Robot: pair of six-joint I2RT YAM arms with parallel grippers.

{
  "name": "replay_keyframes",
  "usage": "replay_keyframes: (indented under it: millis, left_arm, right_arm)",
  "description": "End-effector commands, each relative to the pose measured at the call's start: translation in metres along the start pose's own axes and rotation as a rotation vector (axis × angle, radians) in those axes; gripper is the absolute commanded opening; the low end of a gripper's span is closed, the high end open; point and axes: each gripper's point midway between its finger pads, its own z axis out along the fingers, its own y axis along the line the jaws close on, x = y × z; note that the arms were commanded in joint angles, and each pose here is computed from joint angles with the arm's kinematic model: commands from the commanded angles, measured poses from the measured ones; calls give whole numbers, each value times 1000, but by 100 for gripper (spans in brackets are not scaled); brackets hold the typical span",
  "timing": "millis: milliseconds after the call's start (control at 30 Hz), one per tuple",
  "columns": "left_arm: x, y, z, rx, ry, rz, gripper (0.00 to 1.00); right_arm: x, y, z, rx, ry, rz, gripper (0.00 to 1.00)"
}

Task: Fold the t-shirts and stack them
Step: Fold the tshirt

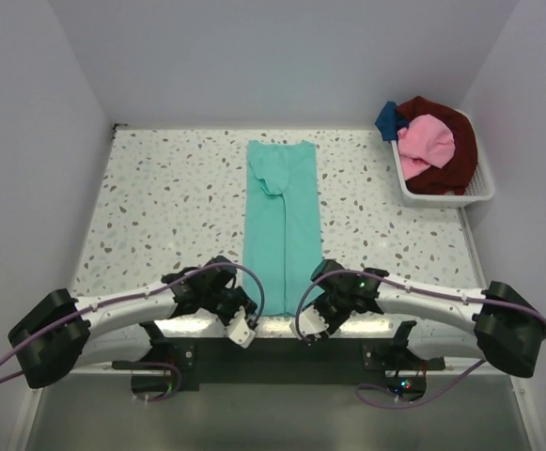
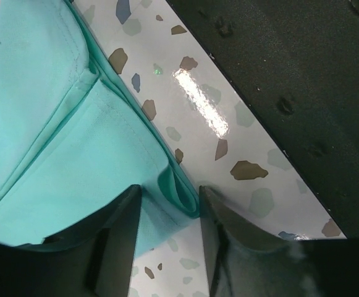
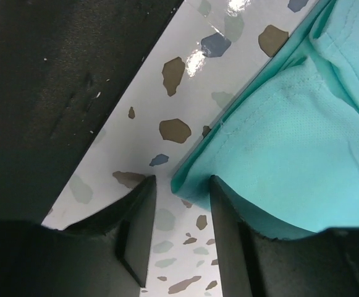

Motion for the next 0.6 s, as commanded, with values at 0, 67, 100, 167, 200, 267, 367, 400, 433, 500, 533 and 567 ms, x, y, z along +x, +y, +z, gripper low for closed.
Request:
replay_keyframes:
  millis: [0,67,100,167,200,267,367,400,433,500,533,567]
  left_arm:
    - [7,-11,4,40,21,9,44]
    - [8,-11,5,46,28,8,38]
    - [9,-10,6,45,32,6,34]
    - [10,-9,7,48,37,-11,30]
    - [10,-9,7,52,39,-19,26]
    - [8,-6,6,46,38,-35,20]
    - [-2,-5,0,54,22,-40,3]
    - [-7,-4,-1,51,13,-33,0]
    - [-17,0,-4,31,-6,-19,0]
    - [-27,-3,-9,38,-28,-17,0]
    - [-38,-2,-12,29,-53,-7,0]
    - [-42,-5,-13,39,-61,-12,0]
  right_arm:
    - [4,-16,8,58,27,-11,41]
    - [5,-16,10,62,29,-1,32]
    - [6,-18,10,74,36,0,29]
    - [6,-20,11,83,44,20,14]
    - [6,-23,11,95,48,29,8]
    - [5,-26,8,107,56,47,0]
    - [-4,-24,-2,108,34,57,0]
    - [-8,-24,-6,118,22,54,0]
    - [-19,-23,-14,139,-6,29,0]
    - [-28,-15,-22,129,-23,14,0]
    - [-34,-10,-24,124,-35,-4,0]
    - [-41,-11,-31,138,-56,-5,0]
